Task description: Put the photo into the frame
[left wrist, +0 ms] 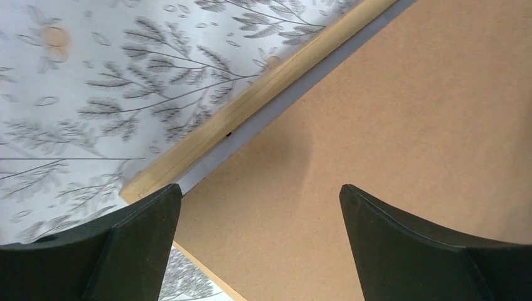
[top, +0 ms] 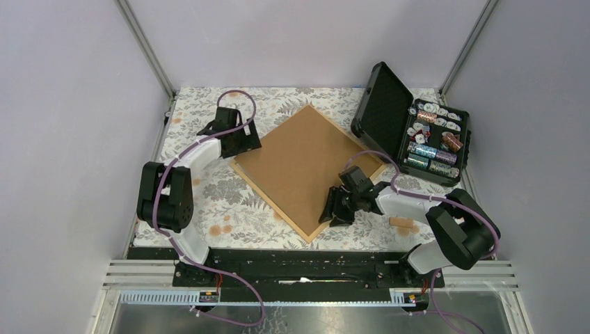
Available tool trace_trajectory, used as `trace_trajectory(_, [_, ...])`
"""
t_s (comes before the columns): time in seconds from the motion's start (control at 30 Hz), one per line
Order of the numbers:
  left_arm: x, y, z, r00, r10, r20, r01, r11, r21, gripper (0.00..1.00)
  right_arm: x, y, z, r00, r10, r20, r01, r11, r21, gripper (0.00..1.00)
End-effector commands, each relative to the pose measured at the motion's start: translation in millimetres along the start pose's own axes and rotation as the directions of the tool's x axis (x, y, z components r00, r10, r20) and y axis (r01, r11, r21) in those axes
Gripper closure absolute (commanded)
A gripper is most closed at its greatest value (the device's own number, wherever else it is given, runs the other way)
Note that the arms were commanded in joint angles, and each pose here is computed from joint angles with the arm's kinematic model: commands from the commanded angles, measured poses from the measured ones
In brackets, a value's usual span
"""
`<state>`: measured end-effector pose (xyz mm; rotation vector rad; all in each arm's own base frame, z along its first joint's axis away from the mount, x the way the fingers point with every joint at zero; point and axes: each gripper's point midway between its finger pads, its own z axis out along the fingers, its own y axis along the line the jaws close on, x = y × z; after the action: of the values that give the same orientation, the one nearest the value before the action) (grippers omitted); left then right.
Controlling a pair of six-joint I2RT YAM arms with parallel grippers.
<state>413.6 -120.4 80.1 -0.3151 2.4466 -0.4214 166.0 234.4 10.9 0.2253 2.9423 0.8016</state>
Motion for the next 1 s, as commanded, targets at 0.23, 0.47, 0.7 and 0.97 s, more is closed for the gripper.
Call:
trace_trajectory(0.23, [20,58,-60,0.986,-0.046,-0.159,0.0,0.962,-0.275,0.01,-6,16,3,0.962,-0.264,0.068,0.265,0.964,-0.005,0.17])
trace_trajectory(0.47, [23,34,-57,0.986,-0.056,-0.159,0.034,0.99,-0.139,0.01,-18,28,-25,0.91,-0.406,0.085,0.404,0.914,0.037,0.08])
trace_trajectory(0.7, [64,33,-89,0.952,-0.255,-0.17,0.229,0.96,-0.16,0.13,-35,46,-46,0.784,-0.612,0.101,0.593,0.787,0.167,0.06])
trace_trajectory(0.97, [141,10,-100,0.815,-0.475,-0.331,0.482,0.874,-0.066,0.31,-39,74,-19,0.663,-0.747,0.052,0.706,0.646,0.288,0.06])
